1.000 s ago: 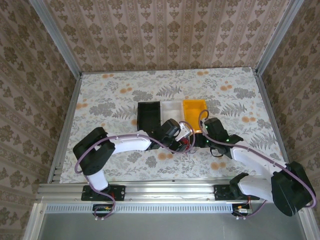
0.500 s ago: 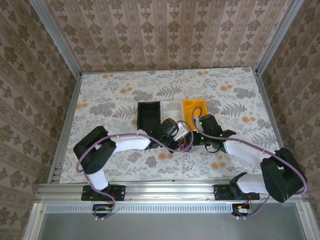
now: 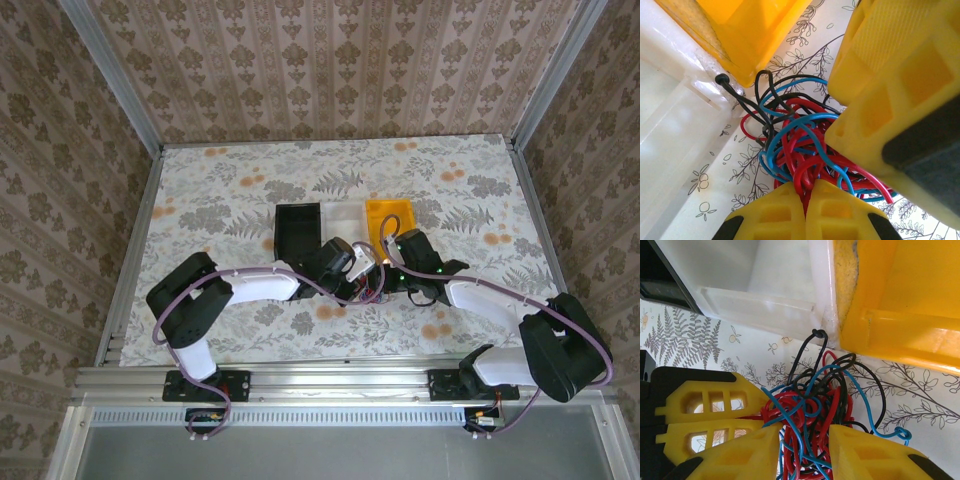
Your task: Untangle the cables
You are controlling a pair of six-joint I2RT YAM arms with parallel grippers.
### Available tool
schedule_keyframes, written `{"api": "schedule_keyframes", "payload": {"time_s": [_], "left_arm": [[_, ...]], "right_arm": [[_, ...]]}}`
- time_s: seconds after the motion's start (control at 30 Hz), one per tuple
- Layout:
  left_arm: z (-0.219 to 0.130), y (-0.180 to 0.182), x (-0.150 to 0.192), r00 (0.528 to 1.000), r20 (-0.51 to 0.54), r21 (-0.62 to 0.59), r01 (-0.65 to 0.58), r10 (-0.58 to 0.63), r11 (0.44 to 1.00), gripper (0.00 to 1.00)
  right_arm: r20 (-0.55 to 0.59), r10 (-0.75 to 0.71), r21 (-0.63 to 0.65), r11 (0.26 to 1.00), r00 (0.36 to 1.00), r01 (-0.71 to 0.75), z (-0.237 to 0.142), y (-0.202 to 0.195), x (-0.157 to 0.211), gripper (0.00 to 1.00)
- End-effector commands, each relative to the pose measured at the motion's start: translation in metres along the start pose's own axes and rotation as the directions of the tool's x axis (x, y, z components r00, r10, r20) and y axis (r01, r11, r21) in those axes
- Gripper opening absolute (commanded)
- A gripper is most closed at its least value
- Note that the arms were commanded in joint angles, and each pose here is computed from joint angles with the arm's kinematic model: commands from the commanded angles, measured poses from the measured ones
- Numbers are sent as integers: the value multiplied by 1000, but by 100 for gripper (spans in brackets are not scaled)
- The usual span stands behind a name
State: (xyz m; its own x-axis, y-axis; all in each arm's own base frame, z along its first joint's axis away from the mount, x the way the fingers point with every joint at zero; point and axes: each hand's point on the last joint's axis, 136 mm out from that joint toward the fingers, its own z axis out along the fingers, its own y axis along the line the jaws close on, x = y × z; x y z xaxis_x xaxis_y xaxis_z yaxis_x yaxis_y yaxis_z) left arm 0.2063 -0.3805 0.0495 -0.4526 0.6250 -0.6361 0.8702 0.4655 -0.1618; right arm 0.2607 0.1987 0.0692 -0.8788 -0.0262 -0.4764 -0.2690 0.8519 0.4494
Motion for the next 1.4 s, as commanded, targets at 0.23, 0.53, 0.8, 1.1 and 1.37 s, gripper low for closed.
{"api": "schedule_keyframes", "payload": {"time_s": [0.23, 0.53, 0.8, 1.1, 1.37], "left_arm": [[-1, 3, 22, 998, -53, -13, 17, -18, 1000, 0], [-2, 6, 27, 998, -63, -31, 29, -31, 999, 0], [-16, 25, 46, 993, -51, -120, 95, -102, 988, 0], [-35, 32, 75, 988, -54, -165, 132, -143, 977, 0], [-38, 26, 75, 996, -26, -128, 77, -81, 989, 0]], "right_arm": [[76, -42, -73, 996, 996, 47, -7, 25, -28, 30], [113, -20, -55, 998, 993, 26, -6, 23, -39, 5], [222, 64, 33, 997, 973, -73, -35, -4, -54, 0], [443, 263, 162, 917, 857, -365, -95, -79, -71, 0], [193, 45, -37, 999, 980, -39, -63, -2, -63, 22]]}}
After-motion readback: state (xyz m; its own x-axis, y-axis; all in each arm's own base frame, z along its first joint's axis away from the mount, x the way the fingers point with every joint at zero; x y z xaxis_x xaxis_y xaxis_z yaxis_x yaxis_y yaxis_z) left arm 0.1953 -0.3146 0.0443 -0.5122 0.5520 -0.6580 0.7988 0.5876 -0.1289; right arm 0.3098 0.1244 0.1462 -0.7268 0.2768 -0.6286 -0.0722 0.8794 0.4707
